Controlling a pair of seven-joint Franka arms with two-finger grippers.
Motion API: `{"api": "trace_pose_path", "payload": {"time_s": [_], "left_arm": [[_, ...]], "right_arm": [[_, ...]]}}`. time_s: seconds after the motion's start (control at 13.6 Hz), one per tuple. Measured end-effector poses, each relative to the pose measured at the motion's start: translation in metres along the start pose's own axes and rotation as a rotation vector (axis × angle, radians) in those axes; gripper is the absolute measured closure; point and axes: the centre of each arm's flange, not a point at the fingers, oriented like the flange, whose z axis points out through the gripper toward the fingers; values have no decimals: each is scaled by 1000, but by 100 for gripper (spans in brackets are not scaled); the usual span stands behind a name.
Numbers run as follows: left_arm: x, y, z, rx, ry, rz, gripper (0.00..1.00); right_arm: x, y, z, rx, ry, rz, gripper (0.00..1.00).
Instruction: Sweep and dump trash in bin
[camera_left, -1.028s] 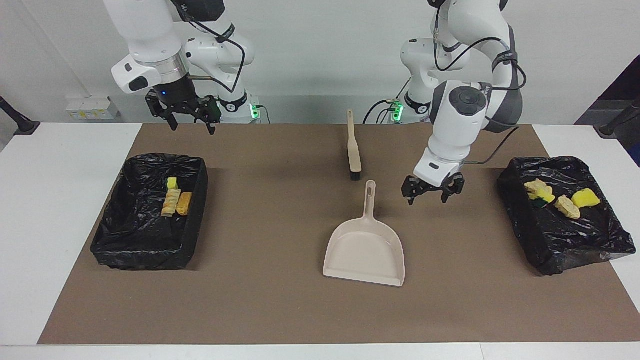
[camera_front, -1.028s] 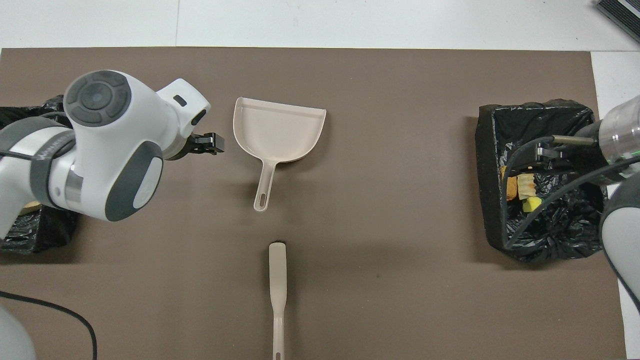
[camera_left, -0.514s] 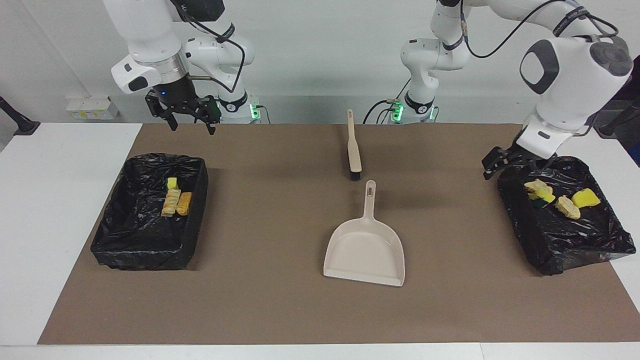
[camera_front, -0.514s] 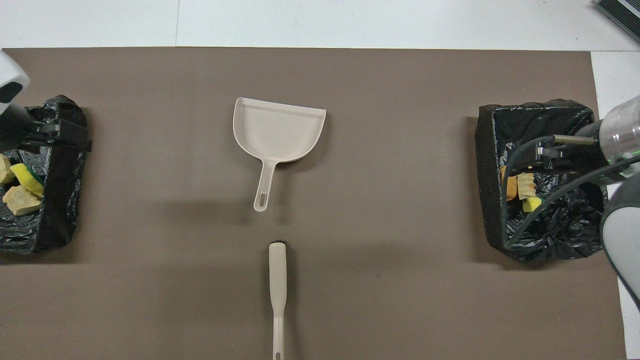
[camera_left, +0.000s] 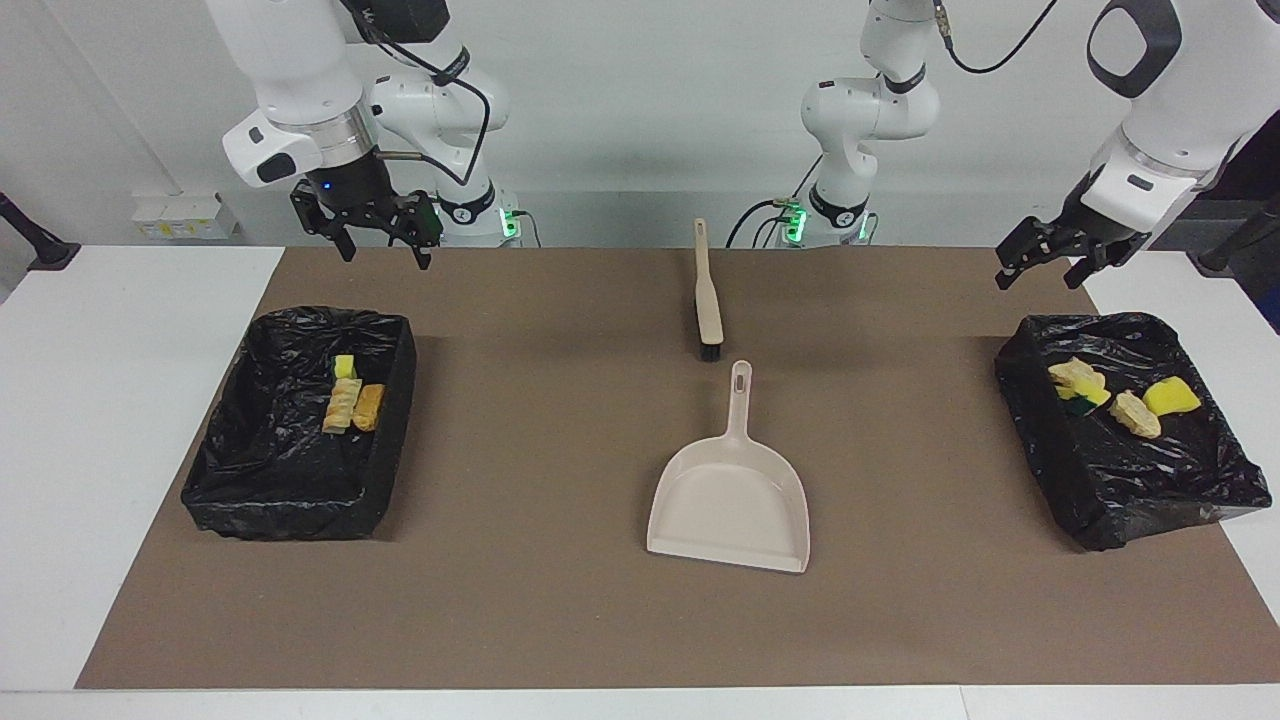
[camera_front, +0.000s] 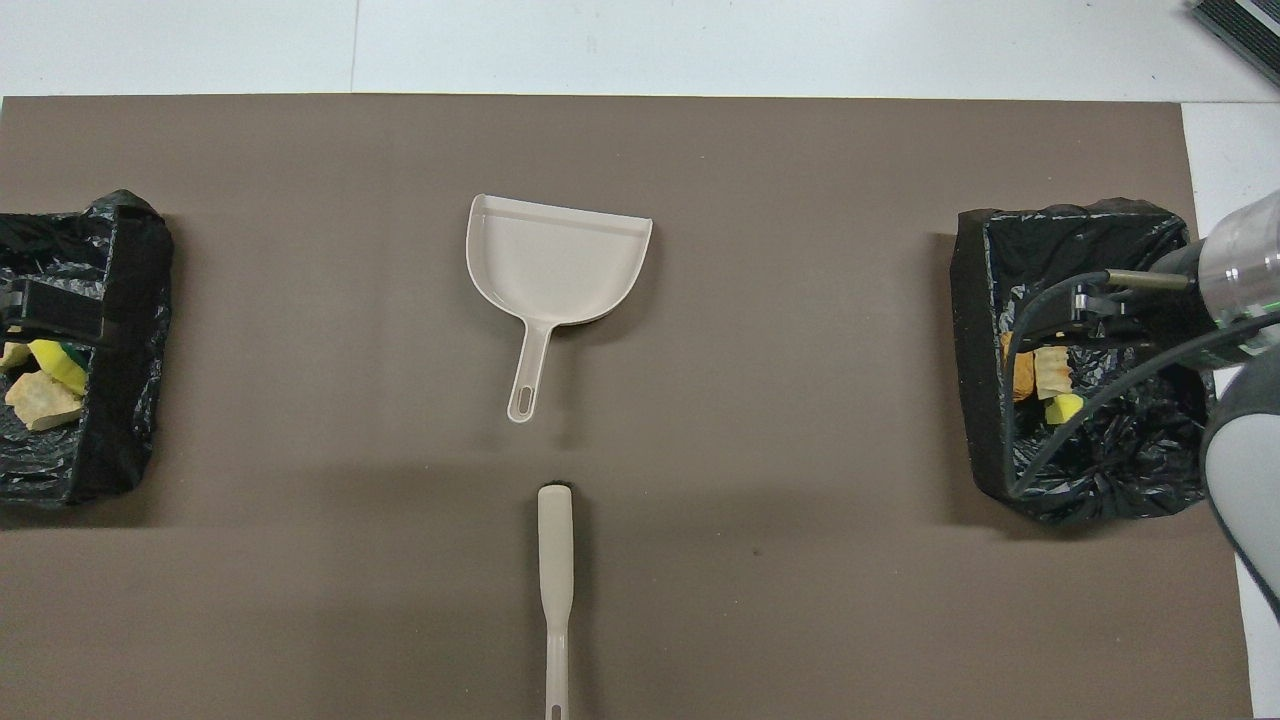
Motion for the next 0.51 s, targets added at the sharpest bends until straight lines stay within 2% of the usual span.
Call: {"api": "trace_pose_path", "payload": {"time_s": [0.29,0.51], "left_arm": [[-1,27,1,28,-6,50,0],[-1,28,1,29,-5,53,0]], "right_arm": [[0,-1,0,0,0,-2,0],[0,-1,0,0,0,-2,0]]}}
